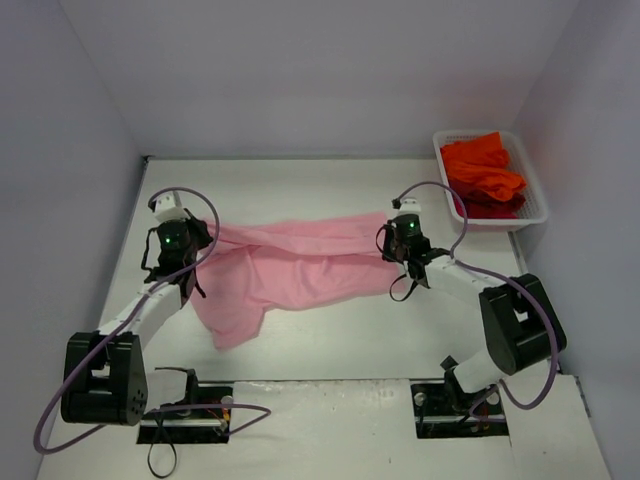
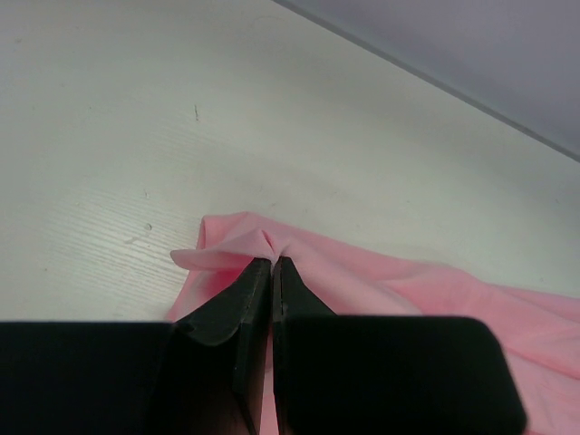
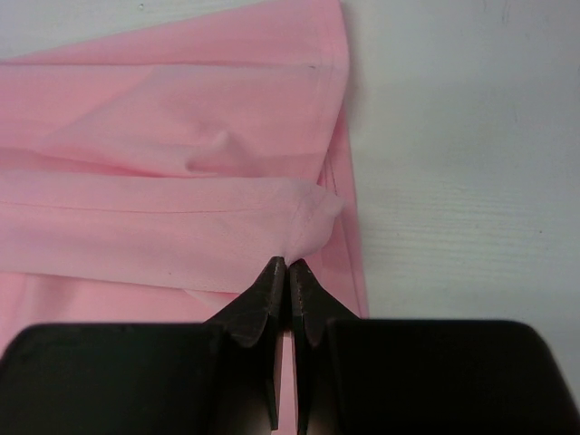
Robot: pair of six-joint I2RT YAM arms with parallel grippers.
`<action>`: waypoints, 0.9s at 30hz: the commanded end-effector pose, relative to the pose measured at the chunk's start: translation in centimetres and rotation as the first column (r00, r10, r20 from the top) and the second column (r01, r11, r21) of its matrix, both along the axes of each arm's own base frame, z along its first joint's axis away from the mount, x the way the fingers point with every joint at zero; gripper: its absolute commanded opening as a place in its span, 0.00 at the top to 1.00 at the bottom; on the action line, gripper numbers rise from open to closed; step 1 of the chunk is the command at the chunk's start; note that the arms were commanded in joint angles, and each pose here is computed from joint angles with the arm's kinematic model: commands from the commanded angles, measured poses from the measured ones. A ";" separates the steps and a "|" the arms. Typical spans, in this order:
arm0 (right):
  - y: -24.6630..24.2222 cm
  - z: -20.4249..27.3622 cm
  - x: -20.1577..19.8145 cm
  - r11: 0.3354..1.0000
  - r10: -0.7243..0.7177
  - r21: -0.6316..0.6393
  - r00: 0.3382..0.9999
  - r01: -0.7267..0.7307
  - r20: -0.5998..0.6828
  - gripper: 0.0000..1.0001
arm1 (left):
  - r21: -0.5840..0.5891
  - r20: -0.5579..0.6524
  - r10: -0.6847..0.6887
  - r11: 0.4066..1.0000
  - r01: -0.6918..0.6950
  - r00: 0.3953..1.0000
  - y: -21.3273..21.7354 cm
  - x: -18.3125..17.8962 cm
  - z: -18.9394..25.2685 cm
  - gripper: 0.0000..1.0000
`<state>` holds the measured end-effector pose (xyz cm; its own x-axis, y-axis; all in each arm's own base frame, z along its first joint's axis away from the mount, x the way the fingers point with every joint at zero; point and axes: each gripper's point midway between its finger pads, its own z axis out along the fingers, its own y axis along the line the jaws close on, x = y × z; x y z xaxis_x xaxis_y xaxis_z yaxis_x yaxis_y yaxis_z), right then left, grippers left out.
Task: Fold and stack the t-shirts
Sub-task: Fold the tshirt
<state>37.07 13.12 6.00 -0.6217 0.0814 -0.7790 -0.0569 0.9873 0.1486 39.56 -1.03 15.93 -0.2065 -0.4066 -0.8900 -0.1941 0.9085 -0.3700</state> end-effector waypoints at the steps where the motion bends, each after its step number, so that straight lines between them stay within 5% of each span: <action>1: 0.3 3.3 1.1 0.999 -0.029 0.043 0.993 0.025 0.113 1.00 | -0.022 0.069 0.030 0.999 -0.028 0.997 0.4 0.1 2.6 1.00; 25: 0.2 1.9 -0.9 0.997 -0.057 0.062 0.996 0.053 0.065 1.00 | -0.045 -0.032 0.096 0.994 -0.097 0.995 1.4 -2.3 2.0 1.00; 27: 0.2 1.8 -0.9 0.996 -0.069 0.064 0.996 0.065 0.056 0.83 | -0.046 -0.035 0.096 0.994 -0.098 0.995 1.3 -2.5 2.0 1.00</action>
